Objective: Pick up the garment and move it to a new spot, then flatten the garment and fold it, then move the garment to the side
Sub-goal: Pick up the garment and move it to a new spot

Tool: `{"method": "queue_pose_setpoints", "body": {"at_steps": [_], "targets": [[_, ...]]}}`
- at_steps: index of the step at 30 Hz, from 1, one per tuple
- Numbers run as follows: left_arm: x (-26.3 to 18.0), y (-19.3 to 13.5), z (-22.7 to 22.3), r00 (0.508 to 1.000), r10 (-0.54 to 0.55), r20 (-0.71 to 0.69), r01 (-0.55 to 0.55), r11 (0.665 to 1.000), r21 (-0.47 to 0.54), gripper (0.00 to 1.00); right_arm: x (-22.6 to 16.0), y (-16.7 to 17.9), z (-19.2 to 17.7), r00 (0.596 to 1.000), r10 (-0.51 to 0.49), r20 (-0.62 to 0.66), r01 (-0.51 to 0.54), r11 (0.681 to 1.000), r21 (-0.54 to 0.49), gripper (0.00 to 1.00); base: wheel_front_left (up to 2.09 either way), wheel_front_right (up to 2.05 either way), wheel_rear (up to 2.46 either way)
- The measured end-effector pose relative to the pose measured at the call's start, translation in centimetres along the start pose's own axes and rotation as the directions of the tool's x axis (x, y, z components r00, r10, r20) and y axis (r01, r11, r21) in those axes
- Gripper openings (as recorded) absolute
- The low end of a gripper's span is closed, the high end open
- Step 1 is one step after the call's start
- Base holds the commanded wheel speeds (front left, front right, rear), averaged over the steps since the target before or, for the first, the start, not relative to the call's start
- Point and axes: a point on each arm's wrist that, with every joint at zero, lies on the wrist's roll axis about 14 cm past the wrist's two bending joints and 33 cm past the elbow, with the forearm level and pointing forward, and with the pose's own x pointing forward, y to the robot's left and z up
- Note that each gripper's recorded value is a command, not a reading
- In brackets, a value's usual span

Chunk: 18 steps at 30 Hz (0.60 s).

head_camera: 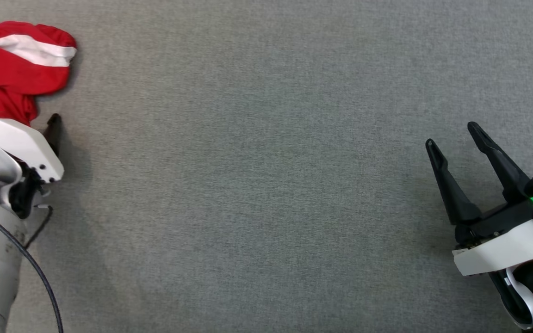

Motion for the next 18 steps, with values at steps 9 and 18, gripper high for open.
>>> {"method": "queue_pose_setpoints", "body": {"at_steps": [9, 18], "targets": [[0.7, 0.7, 0.4, 0.999, 0.041, 0.015, -0.041, 0.999, 0.001, 0.00, -0.2, -1.5, -0.5, 0.999, -0.045, -0.007, 0.045, 0.999, 0.003, 1.00, 0.00, 0.00, 0.00], [-2.7, 2.4, 6.3, 0.950, 0.052, 0.308, -0.061, 0.998, 0.020, 0.00, -0.8, -0.6, 1.6, 0.998, -0.045, 0.045, 0.045, 0.999, -0.006, 1.00, 0.00, 0.00, 0.00]]}}
